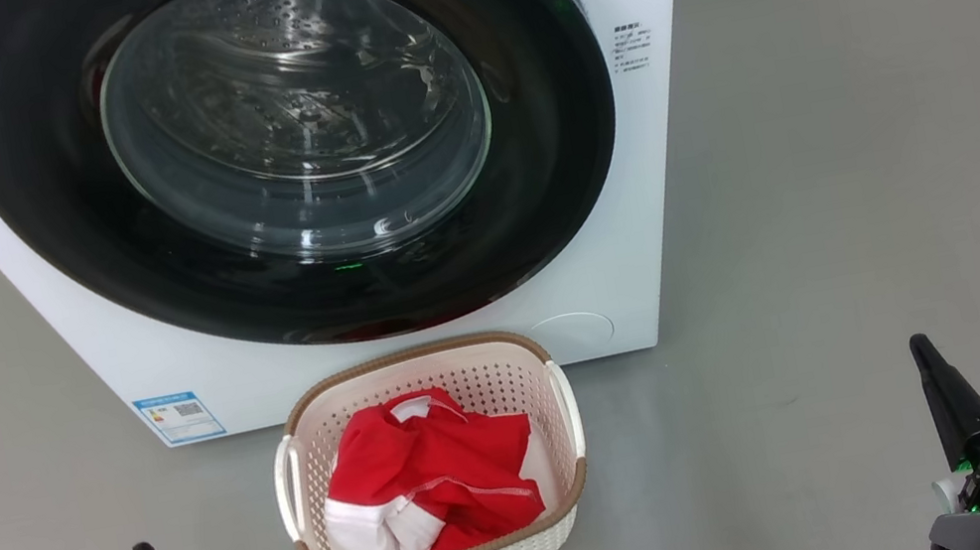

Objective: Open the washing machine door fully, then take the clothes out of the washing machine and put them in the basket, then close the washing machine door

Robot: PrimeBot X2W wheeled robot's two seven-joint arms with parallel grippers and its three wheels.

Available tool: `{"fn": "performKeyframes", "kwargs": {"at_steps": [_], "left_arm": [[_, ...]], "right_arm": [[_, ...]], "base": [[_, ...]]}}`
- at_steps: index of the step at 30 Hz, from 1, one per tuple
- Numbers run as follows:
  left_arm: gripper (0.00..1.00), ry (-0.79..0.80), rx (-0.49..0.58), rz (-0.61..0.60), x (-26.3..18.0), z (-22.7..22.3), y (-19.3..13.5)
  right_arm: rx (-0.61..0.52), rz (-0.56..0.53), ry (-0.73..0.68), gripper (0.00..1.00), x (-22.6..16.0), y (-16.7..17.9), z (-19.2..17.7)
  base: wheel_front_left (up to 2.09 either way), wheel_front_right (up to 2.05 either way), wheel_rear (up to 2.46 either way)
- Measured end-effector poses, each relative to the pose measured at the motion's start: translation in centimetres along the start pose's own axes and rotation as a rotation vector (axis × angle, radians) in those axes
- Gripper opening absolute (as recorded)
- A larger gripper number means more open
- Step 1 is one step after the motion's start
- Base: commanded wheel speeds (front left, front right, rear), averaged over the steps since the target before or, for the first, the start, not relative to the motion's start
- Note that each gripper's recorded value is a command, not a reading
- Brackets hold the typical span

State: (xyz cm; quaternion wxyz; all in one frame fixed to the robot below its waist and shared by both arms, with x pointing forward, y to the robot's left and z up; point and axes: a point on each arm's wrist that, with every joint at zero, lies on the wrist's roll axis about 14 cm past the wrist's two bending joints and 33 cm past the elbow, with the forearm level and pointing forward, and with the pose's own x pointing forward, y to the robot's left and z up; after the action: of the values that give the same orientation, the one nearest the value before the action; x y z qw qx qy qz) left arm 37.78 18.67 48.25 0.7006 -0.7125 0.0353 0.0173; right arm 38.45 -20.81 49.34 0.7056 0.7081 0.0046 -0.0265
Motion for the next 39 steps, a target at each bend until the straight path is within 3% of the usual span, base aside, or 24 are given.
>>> {"fn": "performKeyframes", "kwargs": {"at_steps": [39], "left_arm": [[0.0,-0.002,0.001,0.0,0.0,0.05,0.0]], "right_arm": [[0.0,0.0,0.0,0.0,0.0,0.0,0.01]], "base": [[0.0,0.0,0.0]]}}
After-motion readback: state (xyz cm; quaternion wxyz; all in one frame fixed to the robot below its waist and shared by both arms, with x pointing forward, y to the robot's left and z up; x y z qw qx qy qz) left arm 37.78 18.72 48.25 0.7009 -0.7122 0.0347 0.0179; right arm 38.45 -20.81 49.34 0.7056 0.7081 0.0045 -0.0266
